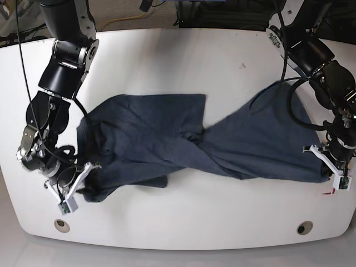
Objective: Fold the T-shirt properly
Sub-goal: 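Lift the shirt with both grippers, swing it out and lay it flat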
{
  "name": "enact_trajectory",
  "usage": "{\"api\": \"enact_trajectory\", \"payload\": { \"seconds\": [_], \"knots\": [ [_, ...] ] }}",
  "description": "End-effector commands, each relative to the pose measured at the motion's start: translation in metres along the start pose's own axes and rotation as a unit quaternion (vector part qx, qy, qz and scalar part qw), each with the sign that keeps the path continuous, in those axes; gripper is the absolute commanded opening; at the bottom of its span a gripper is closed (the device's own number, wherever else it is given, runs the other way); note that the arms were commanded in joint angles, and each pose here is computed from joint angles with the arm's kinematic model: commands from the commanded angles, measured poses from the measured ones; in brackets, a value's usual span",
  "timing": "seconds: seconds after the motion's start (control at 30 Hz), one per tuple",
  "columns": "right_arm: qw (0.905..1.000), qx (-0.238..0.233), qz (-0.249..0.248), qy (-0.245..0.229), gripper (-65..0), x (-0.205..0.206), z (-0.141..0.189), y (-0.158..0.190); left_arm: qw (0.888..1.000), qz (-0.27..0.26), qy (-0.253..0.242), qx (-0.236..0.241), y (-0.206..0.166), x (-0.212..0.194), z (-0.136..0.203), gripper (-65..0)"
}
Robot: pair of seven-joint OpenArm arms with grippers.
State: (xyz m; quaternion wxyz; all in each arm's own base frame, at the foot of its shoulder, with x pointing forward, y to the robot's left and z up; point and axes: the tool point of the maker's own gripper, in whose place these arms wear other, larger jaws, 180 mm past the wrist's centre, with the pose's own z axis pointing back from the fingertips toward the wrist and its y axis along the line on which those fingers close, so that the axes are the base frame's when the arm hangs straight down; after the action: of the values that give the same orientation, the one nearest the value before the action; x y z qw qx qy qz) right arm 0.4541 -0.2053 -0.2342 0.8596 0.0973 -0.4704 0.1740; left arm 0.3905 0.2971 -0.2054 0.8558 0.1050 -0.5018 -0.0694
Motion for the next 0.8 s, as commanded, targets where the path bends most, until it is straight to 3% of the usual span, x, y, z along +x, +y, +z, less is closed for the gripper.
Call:
{"api": "enact_trajectory", "payload": {
  "seconds": [0.0,0.2,0.53,0.77],
  "knots": [
    [0.9982,-0.019,0.026,-0.05,-65.0,0.048,0.017,-0.015,0.998,-0.026,-0.047,0.024,0.009,0.04,0.016,-65.0],
    [0.9926,-0.035,0.086,-0.079,-65.0,0.114,0.033,-0.026,0.993,-0.047,-0.087,0.07,0.029,0.088,0.044,-65.0],
    [0.9789,-0.081,0.13,-0.135,-65.0,0.211,0.082,-0.056,0.975,-0.061,-0.159,0.143,0.081,0.155,0.086,-65.0],
    [0.9784,-0.098,0.134,-0.124,-65.0,0.216,0.095,-0.064,0.975,-0.082,-0.141,0.148,0.084,0.145,0.085,-65.0]
  ]
}}
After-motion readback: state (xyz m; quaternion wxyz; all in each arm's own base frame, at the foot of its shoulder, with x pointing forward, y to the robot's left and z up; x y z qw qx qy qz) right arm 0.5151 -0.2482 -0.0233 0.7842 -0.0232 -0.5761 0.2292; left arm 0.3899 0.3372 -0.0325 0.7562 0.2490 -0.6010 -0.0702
